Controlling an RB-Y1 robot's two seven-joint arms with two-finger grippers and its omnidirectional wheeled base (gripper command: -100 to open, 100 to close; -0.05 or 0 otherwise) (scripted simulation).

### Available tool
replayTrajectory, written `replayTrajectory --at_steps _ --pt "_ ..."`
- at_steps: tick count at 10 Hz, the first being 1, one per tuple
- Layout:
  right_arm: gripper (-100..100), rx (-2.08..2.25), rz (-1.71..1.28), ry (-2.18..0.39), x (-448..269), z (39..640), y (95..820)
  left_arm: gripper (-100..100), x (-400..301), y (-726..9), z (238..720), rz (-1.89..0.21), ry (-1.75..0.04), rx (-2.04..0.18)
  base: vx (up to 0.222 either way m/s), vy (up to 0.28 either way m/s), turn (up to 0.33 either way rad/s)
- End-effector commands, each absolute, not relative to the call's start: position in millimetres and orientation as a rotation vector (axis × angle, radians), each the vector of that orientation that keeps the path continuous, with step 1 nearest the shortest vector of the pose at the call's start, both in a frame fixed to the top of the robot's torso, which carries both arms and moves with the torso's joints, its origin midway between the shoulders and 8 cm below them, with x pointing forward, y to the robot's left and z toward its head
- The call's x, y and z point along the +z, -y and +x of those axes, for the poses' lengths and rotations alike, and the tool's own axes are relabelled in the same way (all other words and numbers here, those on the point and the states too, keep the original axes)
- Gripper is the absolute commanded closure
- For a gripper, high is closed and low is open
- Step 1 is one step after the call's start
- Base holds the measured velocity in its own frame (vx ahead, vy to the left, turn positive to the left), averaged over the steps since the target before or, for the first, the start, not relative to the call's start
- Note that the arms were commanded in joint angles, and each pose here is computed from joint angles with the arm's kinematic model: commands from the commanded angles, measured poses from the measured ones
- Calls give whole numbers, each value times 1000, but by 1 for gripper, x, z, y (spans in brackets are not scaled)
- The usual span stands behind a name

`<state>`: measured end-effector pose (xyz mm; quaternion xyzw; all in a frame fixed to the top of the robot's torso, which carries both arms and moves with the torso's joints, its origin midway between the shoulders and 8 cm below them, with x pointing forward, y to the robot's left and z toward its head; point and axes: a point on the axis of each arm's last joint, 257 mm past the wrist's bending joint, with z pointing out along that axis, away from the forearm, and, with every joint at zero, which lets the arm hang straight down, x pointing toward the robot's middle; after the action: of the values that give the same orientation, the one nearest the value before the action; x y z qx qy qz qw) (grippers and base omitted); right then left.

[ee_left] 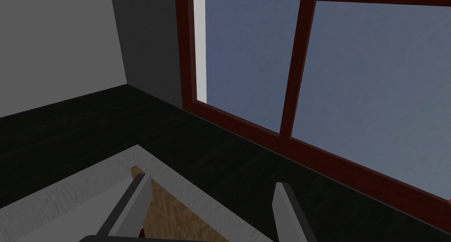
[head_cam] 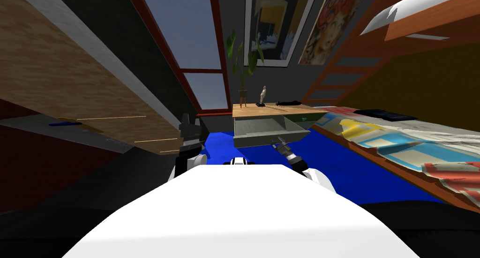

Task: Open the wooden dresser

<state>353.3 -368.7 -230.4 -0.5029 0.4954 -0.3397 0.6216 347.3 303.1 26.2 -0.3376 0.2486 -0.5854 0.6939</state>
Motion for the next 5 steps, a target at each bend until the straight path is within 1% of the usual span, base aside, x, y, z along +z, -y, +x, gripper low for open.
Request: replayTrajectory --at_steps 1,5 --pt "0 -782 -1155 -1148 -234 352 370 0 26 -303 347 -754 -555 -1307 -1 4 -15" --pt "0 -788 -1151 -1174 -243 349 373 0 26 -303 347 -754 -555 -1307 0 1 -9"
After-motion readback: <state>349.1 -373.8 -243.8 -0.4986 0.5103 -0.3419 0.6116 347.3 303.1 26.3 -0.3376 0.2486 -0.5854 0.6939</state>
